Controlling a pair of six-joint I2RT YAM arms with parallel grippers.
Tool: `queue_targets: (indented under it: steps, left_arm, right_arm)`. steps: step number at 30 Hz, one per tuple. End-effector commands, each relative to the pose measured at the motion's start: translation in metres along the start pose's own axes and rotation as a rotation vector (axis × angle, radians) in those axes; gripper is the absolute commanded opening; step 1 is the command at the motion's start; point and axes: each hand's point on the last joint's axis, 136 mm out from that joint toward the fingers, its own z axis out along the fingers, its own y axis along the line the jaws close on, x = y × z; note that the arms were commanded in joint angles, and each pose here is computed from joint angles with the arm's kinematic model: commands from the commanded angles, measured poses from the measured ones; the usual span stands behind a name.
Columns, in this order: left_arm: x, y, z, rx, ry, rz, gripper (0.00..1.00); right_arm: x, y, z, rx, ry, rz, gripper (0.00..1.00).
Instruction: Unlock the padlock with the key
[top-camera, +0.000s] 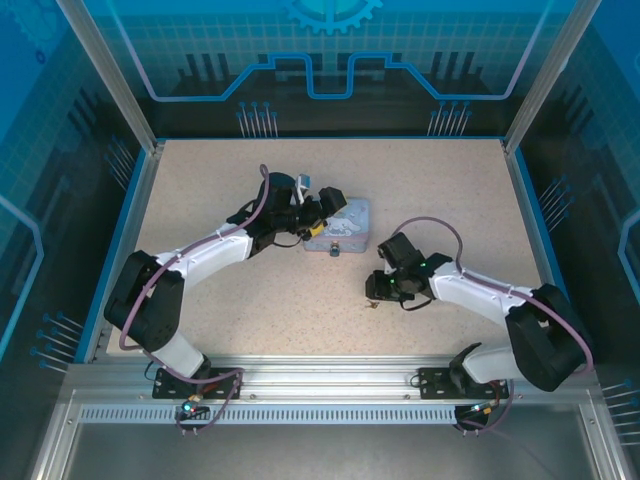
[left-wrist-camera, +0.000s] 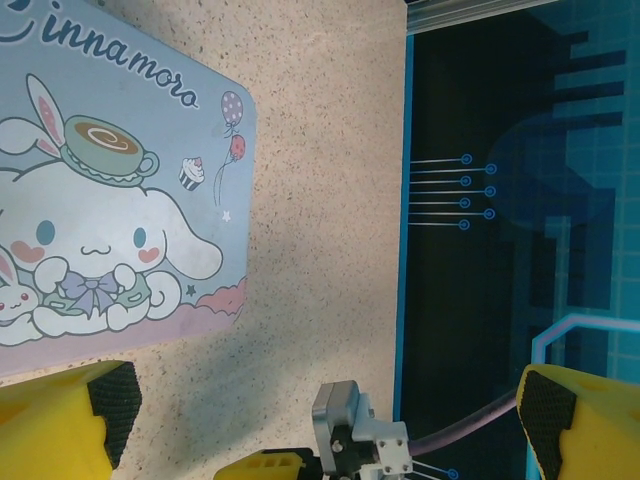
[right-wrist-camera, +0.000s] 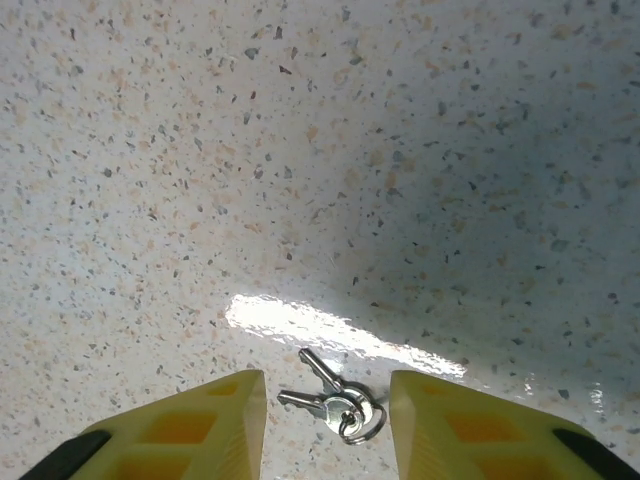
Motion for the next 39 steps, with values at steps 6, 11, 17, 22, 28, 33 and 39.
queue_targets:
  steps: [6,11,17,22,28,33,39]
  left_arm:
    - [-0.009,-0.017,-0.003,0.03,-0.031,0.024,0.99]
    - [-0.009,-0.018,-0.004,0.031,-0.034,0.025,0.99]
    - [-0.009,-0.018,-0.005,0.031,-0.034,0.025,0.99]
    - [-0.009,-0.018,-0.006,0.033,-0.035,0.027,0.99]
    - [-0.009,-0.02,-0.008,0.036,-0.039,0.03,0.99]
    - [-0.01,-0.02,-0.008,0.036,-0.041,0.033,0.99]
    - [-0.009,-0.019,-0.01,0.026,-0.044,0.04,0.99]
  right_arm:
    - [0.008,-0.008,0.008,0.193,0.074,-0.095,0.38]
    - [0.012,-0.005,0.013,0.269,0.098,-0.156,0.36]
    - [0.022,-0.008,0.02,0.32,0.131,-0.189,0.34]
    - [0.026,-0.013,0.025,0.327,0.146,-0.182,0.3]
    - [0.031,-0.013,0.031,0.296,0.166,-0.167,0.17]
    - [0.029,-0.012,0.031,0.275,0.162,-0.165,0.07]
    - [0.017,-0.007,0.02,0.215,0.114,-0.149,0.0]
